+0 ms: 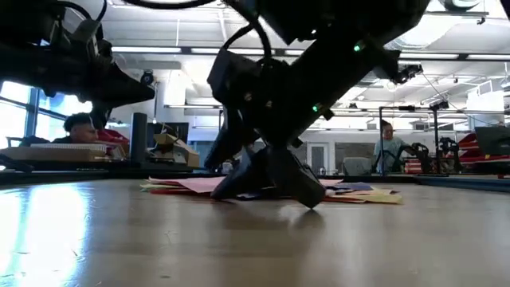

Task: Organize paper
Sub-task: Move the pink paper to the lower right of the table

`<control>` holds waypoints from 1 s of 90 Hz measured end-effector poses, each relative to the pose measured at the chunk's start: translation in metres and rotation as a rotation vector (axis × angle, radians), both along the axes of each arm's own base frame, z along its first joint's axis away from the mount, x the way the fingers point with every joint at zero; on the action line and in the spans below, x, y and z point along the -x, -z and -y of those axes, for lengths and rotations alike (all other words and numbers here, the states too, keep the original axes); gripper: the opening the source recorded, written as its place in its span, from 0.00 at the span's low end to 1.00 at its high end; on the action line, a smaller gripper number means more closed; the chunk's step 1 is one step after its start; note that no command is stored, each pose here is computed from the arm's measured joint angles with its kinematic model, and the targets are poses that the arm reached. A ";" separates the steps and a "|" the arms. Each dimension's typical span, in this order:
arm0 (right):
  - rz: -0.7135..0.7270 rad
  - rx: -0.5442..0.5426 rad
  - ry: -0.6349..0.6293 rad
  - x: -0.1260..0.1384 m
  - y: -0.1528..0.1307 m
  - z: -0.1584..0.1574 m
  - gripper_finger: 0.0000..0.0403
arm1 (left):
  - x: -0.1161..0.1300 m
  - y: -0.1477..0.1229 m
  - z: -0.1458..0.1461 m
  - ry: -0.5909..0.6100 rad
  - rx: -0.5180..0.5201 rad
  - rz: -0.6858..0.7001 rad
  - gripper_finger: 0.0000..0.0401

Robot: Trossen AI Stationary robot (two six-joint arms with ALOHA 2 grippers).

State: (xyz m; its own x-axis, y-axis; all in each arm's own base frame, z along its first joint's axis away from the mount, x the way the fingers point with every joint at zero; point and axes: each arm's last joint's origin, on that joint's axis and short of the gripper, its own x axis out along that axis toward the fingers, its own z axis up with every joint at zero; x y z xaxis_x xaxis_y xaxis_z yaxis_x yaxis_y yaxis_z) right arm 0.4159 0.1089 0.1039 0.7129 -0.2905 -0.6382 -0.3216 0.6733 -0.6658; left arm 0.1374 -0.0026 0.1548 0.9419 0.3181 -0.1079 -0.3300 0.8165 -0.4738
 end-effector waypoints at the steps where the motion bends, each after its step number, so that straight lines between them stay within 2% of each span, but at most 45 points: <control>1: -0.001 0.002 0.001 0.000 0.000 0.002 0.53 | 0.000 0.000 0.000 -0.001 0.000 0.000 0.00; 17: -0.011 0.029 0.002 -0.006 0.001 0.021 0.53 | 0.000 0.000 0.000 -0.007 0.000 0.001 0.00; 40: -0.004 -0.016 0.027 -0.011 0.002 0.041 0.49 | 0.000 0.000 0.000 -0.019 0.016 0.006 0.00; 53: 0.003 -0.127 0.063 -0.014 0.003 0.057 0.37 | 0.000 0.000 -0.001 -0.023 0.022 0.007 0.00; 64: -0.009 -0.235 0.074 -0.015 0.005 0.071 0.20 | 0.000 0.000 0.000 -0.019 0.025 0.008 0.00; 73: -0.031 -0.263 0.085 -0.014 0.006 0.077 0.05 | 0.000 0.000 0.000 -0.012 0.026 0.009 0.00; 90: -0.029 -0.277 0.105 -0.013 0.002 0.077 0.00 | 0.000 0.000 0.000 -0.002 0.028 0.008 0.00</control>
State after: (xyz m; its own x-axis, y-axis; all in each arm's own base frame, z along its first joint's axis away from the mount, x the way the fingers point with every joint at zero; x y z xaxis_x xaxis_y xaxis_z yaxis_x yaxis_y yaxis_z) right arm 0.4285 0.0314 0.1014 0.6682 -0.1740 -0.7233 -0.2566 0.8587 -0.4436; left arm 0.1374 -0.0026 0.1546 0.9421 0.3171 -0.1093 -0.3280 0.8023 -0.4987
